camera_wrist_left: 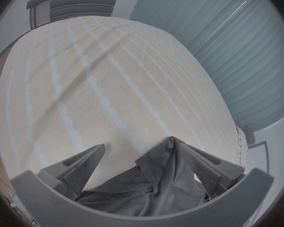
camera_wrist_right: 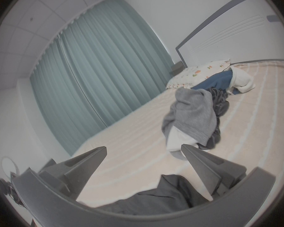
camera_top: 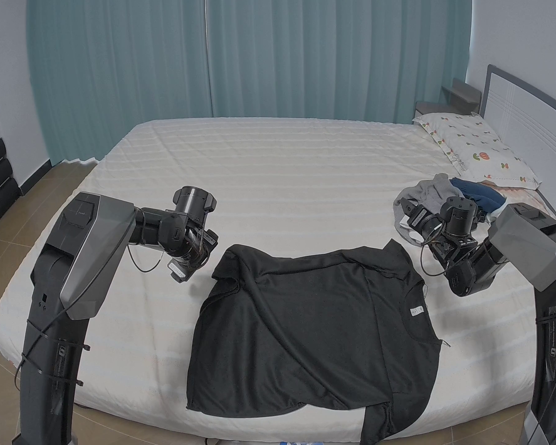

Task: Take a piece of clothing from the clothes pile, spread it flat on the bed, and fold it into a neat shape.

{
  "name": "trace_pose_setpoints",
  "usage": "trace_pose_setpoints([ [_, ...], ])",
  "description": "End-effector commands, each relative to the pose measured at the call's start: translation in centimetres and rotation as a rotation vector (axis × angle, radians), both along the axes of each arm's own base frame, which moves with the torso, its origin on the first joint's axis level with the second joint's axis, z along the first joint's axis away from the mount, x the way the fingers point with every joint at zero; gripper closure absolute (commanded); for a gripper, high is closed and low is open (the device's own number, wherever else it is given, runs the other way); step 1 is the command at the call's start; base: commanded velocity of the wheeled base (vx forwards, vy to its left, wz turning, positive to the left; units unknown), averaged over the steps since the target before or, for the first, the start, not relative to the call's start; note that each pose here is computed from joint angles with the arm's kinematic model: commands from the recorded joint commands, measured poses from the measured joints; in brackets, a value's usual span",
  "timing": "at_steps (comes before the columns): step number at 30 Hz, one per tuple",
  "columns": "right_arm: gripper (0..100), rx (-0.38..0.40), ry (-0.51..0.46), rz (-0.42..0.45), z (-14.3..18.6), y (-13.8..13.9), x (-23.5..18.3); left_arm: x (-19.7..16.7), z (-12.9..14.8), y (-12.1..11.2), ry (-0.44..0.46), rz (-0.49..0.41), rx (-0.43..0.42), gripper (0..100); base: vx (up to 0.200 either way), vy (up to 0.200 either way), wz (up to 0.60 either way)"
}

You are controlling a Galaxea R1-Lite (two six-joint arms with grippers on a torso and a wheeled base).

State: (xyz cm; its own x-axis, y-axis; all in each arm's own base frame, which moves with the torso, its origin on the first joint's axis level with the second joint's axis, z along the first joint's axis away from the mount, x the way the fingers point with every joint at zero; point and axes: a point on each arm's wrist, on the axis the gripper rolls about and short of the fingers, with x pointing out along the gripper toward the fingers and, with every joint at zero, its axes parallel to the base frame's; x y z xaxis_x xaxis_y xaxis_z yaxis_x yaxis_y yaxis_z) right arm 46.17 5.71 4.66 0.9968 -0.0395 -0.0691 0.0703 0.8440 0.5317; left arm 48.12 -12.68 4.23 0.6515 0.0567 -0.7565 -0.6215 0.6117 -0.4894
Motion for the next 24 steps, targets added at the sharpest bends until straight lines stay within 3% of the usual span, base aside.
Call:
trace_pose_setpoints([
  [1, 0, 0.044, 0.024, -0.009, -0.8, -1.1, -1.0, 0.3, -0.2, 1.3, 0.014, 0.022, -0.022, 0, 0.000, 0.000, 0.00],
  [4, 0, 0.048, 0.092, 0.058, -1.5, -1.3, -3.0, -0.5, -0.4, 1.4, 0.051, -0.002, -0.045, 0, 0.000, 0.000, 0.00],
  [9, 0, 0.057, 0.214, 0.149, -2.1, -1.7, -7.0, -2.8, 1.5, 1.9, 0.095, -0.074, -0.143, 0, 0.000, 0.000, 0.00],
  [14, 0, 0.071, 0.312, 0.132, -3.0, -2.7, -10.1, -6.0, 2.3, 2.4, 0.105, -0.117, -0.201, 0, 0.000, 0.000, 0.00],
  [19, 0, 0.163, 0.381, 0.111, -4.0, -3.9, -12.3, -9.7, 1.4, 2.7, 0.054, -0.164, -0.243, 0, 0.000, 0.000, 0.00],
  [24, 0, 0.252, 0.425, 0.091, -5.5, -4.3, -14.8, -13.5, -0.6, 2.9, 0.084, -0.188, -0.247, 0, 0.000, 0.000, 0.00],
])
